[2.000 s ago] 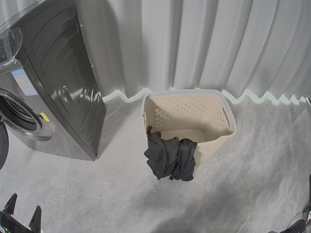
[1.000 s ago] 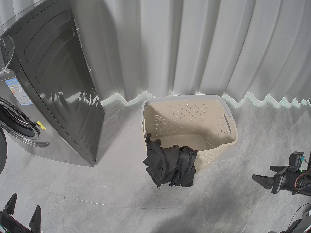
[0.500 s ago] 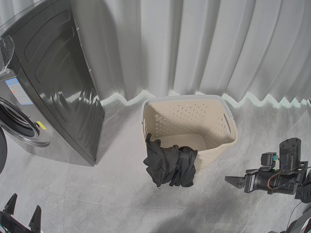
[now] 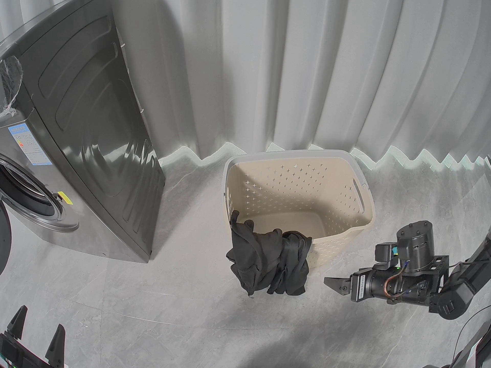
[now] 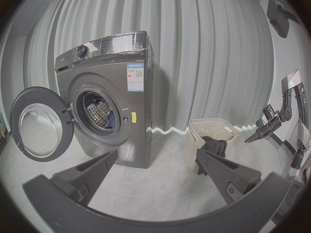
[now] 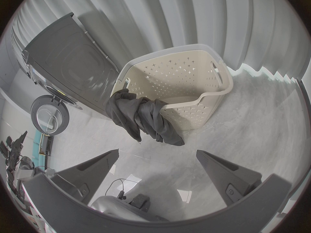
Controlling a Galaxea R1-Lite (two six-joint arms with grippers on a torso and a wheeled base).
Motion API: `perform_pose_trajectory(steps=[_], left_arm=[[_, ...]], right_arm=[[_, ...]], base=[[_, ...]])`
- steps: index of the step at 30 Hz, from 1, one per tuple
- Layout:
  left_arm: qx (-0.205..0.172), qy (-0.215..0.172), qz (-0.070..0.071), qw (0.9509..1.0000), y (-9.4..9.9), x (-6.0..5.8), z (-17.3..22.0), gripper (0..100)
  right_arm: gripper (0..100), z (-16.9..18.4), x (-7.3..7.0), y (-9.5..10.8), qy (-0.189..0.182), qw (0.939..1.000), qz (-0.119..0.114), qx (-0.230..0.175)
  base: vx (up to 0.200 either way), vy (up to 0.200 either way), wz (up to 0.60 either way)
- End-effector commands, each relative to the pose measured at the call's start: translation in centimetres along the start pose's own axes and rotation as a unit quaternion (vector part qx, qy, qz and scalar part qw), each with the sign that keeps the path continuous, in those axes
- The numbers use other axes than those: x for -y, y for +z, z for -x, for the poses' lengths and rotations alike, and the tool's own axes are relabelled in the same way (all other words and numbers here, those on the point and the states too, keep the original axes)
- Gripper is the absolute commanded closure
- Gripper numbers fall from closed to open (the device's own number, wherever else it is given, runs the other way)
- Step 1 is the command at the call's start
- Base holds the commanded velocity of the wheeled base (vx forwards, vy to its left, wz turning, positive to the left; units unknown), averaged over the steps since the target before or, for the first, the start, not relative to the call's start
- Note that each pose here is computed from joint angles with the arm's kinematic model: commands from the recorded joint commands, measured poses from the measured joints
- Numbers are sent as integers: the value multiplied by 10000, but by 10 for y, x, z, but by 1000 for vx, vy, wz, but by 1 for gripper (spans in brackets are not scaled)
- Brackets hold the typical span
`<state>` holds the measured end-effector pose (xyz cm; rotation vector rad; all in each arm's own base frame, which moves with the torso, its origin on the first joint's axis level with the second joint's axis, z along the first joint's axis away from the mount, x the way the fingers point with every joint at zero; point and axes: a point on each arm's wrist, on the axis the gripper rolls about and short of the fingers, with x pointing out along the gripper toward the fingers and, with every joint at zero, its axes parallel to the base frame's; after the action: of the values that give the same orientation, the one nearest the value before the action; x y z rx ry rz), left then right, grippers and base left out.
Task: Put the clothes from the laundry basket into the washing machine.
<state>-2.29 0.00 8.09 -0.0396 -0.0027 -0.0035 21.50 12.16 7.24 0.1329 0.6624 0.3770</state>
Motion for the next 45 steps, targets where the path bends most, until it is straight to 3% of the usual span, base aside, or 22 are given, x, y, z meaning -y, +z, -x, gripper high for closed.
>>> perform_pose_trajectory(steps=[1,22,28,45], left_arm=[[2,2,2,10000,-5,0,0,0],[2,2,2,10000,-5,0,0,0],[2,9,2,10000,-5,0,0,0],[-5,25,2,10000,-5,0,0,0]], right_arm=[[0,-31,1,-12,-115,9997,74,-187],[0,-107,-10,-11,-224,9996,148,-98],[0,-134,-7,-5,-225,9995,103,196],[0,-164,-11,4,-170,9988,61,460]], base=[[0,0,0],[0,0,0],[0,0,0],[0,0,0]])
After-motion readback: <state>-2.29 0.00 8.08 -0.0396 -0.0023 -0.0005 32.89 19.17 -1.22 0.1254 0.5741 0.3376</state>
